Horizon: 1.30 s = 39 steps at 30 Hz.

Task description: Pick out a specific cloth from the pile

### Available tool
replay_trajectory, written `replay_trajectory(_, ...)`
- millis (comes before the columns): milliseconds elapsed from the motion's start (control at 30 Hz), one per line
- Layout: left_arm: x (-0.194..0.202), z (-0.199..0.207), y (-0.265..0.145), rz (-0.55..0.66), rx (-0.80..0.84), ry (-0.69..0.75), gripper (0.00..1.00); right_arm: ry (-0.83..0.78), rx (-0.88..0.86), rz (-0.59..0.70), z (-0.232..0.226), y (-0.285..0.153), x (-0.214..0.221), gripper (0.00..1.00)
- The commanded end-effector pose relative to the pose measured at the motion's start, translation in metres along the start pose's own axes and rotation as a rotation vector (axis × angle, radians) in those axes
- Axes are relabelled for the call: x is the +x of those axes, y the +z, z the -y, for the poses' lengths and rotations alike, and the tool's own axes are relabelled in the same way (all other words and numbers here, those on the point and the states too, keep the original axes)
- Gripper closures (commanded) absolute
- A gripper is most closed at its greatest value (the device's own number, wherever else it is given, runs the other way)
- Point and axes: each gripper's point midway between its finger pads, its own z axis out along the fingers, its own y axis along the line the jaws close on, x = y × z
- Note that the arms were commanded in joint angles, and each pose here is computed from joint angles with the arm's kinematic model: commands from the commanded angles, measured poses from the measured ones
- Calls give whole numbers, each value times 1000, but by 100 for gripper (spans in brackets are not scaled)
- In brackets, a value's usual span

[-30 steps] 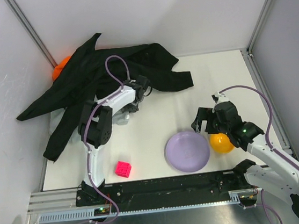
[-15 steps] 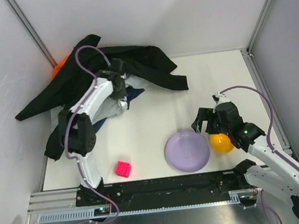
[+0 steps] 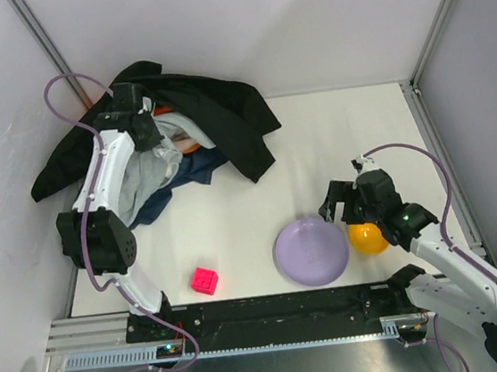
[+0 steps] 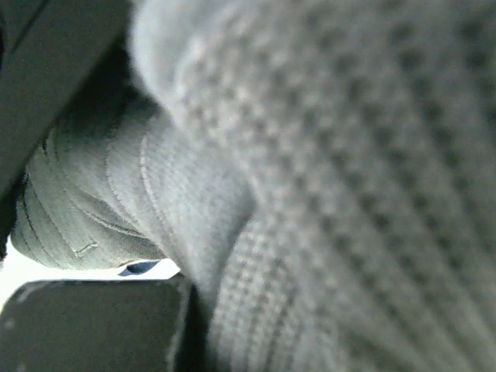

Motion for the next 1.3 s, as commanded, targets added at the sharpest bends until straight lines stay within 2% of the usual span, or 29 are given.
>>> replay_trajectory(0, -23, -28, 13, 73, -67, -101, 98, -15, -3, -1, 0, 4, 0, 1)
replay_trajectory(233, 12, -39, 65, -59, -128, -118, 98, -15, -20, -26, -3, 5, 4, 1)
replay_trajectory(767, 31, -52, 92, -118, -186, -46, 96, -13, -42, -44, -6, 14, 15, 1)
replay_trajectory(933, 16, -57, 88, -94, -163, -78, 96, -3, -54, -54, -10, 16, 17, 1)
replay_trajectory(1267, -26, -55, 52, 31, -115, -132, 94, 4, -72, -66, -19, 23, 19, 1)
